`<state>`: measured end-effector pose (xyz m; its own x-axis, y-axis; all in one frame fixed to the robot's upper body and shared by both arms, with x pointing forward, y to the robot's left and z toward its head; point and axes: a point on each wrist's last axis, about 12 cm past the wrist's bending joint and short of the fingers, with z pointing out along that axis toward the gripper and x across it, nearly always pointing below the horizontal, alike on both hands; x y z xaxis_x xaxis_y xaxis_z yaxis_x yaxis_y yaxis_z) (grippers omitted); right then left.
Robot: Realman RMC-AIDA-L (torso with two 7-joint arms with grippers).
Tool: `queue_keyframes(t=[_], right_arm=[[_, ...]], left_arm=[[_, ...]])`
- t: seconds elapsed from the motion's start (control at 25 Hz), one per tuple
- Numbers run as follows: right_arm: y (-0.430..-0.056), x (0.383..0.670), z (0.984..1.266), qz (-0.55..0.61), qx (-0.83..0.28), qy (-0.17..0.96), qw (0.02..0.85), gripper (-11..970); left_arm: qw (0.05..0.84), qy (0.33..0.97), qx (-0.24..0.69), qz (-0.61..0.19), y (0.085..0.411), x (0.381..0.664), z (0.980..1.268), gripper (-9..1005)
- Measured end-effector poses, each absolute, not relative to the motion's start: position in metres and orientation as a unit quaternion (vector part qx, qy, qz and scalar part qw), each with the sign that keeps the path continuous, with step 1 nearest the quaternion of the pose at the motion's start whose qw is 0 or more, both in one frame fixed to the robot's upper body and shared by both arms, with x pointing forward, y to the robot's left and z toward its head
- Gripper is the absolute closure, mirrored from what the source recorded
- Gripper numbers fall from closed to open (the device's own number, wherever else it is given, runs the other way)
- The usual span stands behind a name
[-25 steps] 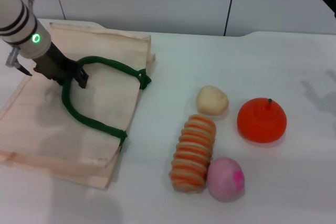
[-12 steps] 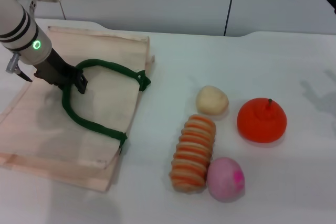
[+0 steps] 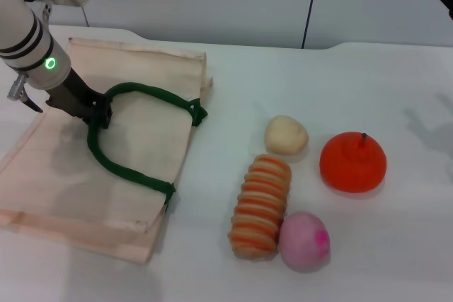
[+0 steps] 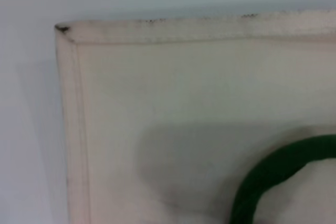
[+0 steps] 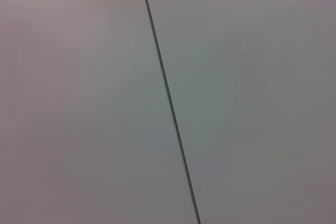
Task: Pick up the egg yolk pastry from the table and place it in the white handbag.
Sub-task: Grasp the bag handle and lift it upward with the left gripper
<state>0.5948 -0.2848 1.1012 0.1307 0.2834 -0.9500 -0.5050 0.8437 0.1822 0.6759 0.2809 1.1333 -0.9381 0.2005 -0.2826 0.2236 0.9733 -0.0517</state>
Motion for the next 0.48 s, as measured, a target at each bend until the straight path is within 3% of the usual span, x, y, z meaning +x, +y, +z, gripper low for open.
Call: queue_keyframes(t=[0.48], right_arm=[[-0.2847,0.5943,1.1002,0.265,-0.091,0.606,0.745,79]], left_arm=[[0.149,0.982,0.11,-0.036,0.2819,0.6759,1.1289,821]])
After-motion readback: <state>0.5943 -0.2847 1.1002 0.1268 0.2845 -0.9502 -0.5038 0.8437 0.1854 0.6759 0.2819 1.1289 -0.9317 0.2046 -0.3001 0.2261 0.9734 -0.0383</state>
